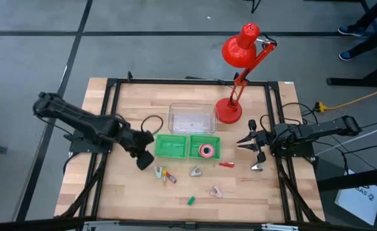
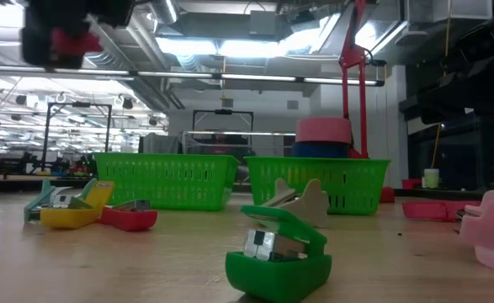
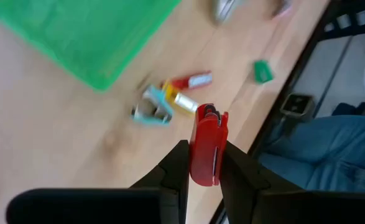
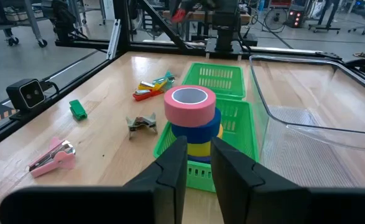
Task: Pick and place Stapler, Stapler remover, tape
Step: Put the bottom left red stapler into the left green bin
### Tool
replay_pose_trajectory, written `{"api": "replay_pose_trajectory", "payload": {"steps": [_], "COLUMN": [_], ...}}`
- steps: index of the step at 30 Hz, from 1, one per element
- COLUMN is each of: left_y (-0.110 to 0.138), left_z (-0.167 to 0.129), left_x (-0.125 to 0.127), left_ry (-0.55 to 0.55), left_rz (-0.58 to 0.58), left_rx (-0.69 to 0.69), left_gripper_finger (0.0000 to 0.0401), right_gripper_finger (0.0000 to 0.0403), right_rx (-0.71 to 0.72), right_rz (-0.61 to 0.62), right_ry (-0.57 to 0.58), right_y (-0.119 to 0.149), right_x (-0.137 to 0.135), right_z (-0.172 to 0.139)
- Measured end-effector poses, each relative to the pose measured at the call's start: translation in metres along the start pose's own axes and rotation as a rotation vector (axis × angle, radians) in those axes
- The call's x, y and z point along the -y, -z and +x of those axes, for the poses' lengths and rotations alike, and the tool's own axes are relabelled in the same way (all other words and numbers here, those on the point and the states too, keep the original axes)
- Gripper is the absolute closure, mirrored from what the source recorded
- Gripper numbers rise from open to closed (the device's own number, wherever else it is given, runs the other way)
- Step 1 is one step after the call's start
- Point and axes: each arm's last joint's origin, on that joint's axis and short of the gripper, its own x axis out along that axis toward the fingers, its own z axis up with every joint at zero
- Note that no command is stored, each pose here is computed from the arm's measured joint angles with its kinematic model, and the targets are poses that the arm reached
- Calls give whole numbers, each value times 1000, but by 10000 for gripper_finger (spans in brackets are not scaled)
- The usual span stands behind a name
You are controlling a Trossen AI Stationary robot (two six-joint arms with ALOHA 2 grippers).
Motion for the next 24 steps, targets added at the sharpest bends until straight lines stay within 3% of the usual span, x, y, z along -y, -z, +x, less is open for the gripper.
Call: {"api": "replay_pose_trajectory", "payload": {"steps": [6, 16, 24], "left_y": [-18, -39, -61], "left_z": [-20, -31, -1], "left_x": [0, -5, -15], "left_ry": [17, 24, -42], "left_rz": [97, 180, 236], "left_rx": [127, 178, 114], "left_gripper_finger": [342, 342, 342], "right_gripper_finger": [331, 331, 331], "right_rx": [0, 0, 0], "right_rz": [0, 0, 0], "right_ry": [0, 0, 0], "right_y": [0, 0, 0], "right_x": [0, 0, 0], "right_z": [0, 0, 0]}}
